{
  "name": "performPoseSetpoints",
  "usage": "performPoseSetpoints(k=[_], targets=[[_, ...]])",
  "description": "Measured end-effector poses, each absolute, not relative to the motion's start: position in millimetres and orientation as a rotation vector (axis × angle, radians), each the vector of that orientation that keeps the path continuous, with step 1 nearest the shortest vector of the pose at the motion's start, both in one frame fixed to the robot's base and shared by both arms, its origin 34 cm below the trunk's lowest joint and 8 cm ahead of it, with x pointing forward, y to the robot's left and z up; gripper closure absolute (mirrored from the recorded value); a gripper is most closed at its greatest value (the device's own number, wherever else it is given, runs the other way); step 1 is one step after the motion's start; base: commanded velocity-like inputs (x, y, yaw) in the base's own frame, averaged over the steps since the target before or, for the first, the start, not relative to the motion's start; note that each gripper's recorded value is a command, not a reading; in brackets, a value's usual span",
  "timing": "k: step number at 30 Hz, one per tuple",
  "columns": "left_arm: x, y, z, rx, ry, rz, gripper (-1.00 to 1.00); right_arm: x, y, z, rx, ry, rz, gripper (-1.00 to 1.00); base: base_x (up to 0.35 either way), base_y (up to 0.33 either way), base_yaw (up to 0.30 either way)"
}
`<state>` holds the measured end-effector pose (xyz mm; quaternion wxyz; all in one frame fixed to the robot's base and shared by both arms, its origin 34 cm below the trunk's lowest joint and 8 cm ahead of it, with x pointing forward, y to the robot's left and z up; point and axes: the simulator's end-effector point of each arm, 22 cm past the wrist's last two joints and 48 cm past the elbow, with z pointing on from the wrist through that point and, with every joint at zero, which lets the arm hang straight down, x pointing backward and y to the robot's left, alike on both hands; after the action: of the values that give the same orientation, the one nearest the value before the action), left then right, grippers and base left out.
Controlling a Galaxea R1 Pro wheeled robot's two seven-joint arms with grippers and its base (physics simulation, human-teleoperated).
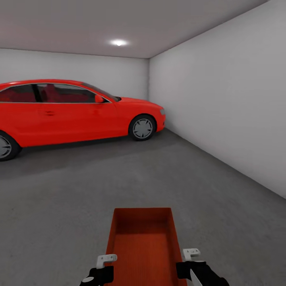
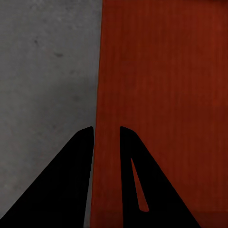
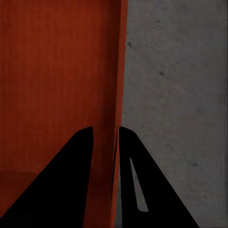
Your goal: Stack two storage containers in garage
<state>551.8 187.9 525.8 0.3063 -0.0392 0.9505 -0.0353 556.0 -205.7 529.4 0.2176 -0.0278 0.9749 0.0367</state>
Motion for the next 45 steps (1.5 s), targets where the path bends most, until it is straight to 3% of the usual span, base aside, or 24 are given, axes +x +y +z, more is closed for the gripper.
performPoseSetpoints(k=[45], targets=[[551.6, 185.5, 525.7, -0.104, 2.516, -0.092, 1.0, 556.1, -208.2, 529.0, -0.077, 2.7, 0.103, 1.0, 0.024, 0.0, -0.285]])
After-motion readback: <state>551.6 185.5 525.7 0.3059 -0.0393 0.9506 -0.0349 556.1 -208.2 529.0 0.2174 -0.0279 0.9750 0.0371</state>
